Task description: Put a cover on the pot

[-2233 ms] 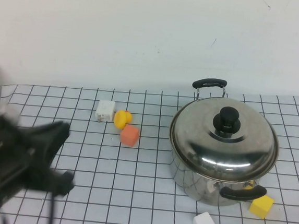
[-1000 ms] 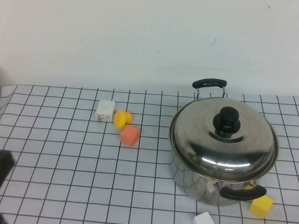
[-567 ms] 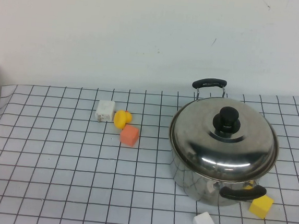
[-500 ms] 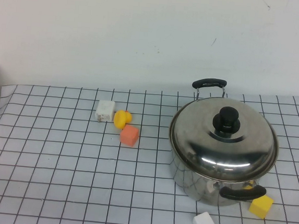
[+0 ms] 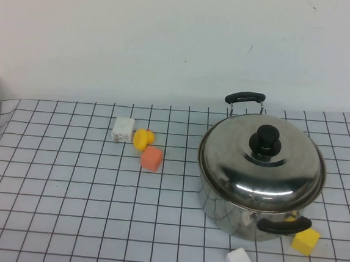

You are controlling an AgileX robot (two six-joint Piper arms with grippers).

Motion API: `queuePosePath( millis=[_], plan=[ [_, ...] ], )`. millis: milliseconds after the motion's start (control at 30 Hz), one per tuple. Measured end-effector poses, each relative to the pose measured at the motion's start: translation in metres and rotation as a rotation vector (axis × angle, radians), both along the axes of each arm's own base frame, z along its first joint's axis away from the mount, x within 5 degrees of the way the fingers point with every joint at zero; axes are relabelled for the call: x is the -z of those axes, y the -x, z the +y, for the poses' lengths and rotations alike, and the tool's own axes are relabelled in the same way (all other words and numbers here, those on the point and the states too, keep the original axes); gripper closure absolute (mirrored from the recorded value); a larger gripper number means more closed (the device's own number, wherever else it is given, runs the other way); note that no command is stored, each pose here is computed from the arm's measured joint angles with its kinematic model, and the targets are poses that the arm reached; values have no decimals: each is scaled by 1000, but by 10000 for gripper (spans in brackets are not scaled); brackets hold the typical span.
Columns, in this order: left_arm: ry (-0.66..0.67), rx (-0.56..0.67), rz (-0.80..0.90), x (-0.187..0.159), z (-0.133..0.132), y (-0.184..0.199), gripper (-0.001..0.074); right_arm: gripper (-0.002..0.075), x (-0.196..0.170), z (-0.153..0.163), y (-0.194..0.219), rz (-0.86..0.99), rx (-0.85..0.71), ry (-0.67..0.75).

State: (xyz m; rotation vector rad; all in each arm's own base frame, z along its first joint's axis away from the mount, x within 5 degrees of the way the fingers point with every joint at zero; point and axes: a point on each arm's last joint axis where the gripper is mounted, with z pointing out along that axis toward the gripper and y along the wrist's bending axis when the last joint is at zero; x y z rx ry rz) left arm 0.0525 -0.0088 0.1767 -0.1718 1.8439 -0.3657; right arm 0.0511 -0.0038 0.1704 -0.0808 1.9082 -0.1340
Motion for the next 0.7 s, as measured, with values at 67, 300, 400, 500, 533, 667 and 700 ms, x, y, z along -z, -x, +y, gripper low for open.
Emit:
queuePosePath(
  millis=[67, 300, 400, 500, 533, 667, 700],
  plan=[
    [-21, 4, -2, 0, 0, 0, 736, 714, 0, 0, 0, 0, 0, 0],
    [-31, -12, -3, 0, 1, 0, 736, 714, 0, 0, 0, 0, 0, 0],
    [-32, -40, -3, 0, 3, 0, 736, 714, 0, 0, 0, 0, 0, 0],
    [-30, -42, -3, 0, 3, 0, 736, 714, 0, 0, 0, 0, 0, 0],
    [-31, -41, -2, 0, 3, 0, 736, 714, 0, 0, 0, 0, 0, 0],
    [-31, -41, -2, 0, 3, 0, 736, 714, 0, 0, 0, 0, 0, 0],
    [-31, -41, -1, 0, 3, 0, 736, 714, 0, 0, 0, 0, 0, 0]
  ],
)
